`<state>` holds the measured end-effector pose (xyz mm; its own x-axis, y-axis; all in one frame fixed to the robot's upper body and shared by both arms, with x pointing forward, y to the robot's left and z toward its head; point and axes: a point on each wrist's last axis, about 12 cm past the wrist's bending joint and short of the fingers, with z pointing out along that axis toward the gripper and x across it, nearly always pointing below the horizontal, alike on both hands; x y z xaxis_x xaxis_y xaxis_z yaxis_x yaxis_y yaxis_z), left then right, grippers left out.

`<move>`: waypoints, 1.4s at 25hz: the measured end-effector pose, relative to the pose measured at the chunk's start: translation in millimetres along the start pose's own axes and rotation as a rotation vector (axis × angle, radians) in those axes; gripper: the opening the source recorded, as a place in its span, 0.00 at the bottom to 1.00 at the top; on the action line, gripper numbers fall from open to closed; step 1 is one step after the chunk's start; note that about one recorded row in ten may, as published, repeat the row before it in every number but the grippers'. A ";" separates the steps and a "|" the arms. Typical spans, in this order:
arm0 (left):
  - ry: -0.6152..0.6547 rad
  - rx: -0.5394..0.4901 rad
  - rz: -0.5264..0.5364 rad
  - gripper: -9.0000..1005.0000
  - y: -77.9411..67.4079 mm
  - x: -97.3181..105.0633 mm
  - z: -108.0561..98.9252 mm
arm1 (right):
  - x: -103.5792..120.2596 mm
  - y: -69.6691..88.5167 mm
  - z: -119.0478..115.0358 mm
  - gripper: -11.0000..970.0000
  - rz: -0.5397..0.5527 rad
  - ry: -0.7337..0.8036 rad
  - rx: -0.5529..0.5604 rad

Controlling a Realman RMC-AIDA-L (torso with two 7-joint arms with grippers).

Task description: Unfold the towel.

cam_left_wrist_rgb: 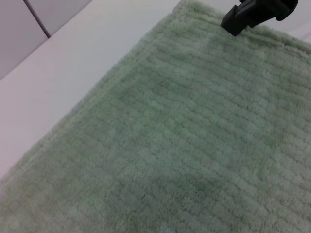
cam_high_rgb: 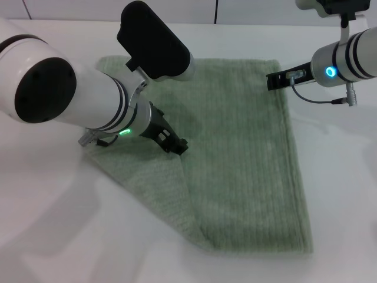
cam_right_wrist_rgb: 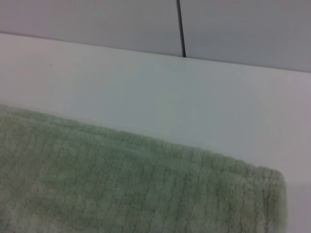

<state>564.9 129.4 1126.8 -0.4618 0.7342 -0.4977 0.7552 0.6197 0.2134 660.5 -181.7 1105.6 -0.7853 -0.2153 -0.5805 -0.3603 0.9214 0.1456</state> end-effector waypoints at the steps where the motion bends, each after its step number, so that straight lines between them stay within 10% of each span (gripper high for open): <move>1: 0.000 0.000 0.000 0.72 0.0 -0.2 -0.1 | 0.5 -0.2 0.2 0.01 0.000 0.001 0.001; 35: 0.015 0.012 0.015 0.71 -7.7 -3.7 -1.5 | 6.5 -1.9 4.5 0.01 0.004 0.018 0.010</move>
<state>560.2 122.3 1128.2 -0.4574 0.7477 -0.4814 0.7674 0.6054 0.2111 658.4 -183.4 1098.0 -0.7959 -0.2177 -0.5650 -0.3523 0.9254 0.1397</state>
